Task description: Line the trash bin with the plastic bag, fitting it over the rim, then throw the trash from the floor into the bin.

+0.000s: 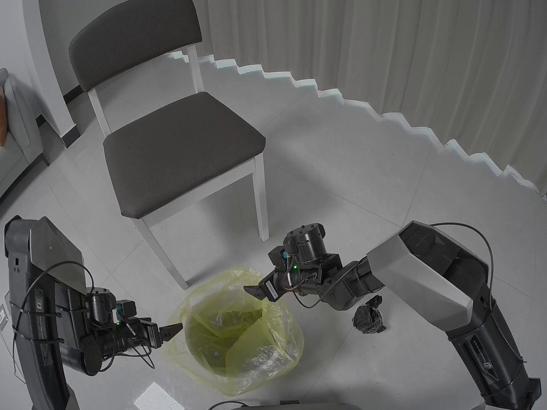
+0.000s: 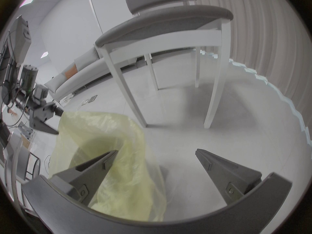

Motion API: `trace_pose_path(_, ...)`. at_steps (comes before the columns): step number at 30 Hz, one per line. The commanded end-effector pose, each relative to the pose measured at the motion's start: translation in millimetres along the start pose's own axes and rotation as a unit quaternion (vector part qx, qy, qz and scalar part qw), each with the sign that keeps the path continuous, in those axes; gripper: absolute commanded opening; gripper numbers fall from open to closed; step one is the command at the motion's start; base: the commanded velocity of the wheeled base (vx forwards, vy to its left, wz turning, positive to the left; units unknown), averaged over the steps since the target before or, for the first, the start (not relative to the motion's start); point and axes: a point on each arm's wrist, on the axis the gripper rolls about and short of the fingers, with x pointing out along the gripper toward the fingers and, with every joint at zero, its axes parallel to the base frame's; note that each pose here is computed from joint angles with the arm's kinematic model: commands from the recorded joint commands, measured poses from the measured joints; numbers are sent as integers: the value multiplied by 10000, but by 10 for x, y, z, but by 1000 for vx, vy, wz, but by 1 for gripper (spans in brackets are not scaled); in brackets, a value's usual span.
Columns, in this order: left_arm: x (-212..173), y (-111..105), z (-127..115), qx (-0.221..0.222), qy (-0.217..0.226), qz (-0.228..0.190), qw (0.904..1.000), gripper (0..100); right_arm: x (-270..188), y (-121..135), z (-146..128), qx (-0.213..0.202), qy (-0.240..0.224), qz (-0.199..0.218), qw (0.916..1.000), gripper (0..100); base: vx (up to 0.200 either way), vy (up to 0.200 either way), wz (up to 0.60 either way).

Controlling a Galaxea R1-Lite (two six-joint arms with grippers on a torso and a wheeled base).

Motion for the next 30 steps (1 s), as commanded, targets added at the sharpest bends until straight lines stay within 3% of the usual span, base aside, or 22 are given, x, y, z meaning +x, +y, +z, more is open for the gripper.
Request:
trace_pose_path(1, 155, 11, 44, 36, -170, -71, 9998, 100, -281, 69, -66, -36, 322, 46, 9995, 100, 0, 0, 0)
trace_pose_path(15, 317, -5, 64, 140, -247, -180, 9994, 100, -669, 124, -135, 8, 725, -126, 9973, 100, 0, 0, 0)
trace_pose_path(30, 293, -21, 55, 138, -214, -189, 9995, 100, -358, 127, -426, 97, 991, -51, 9950, 100, 0, 0, 0)
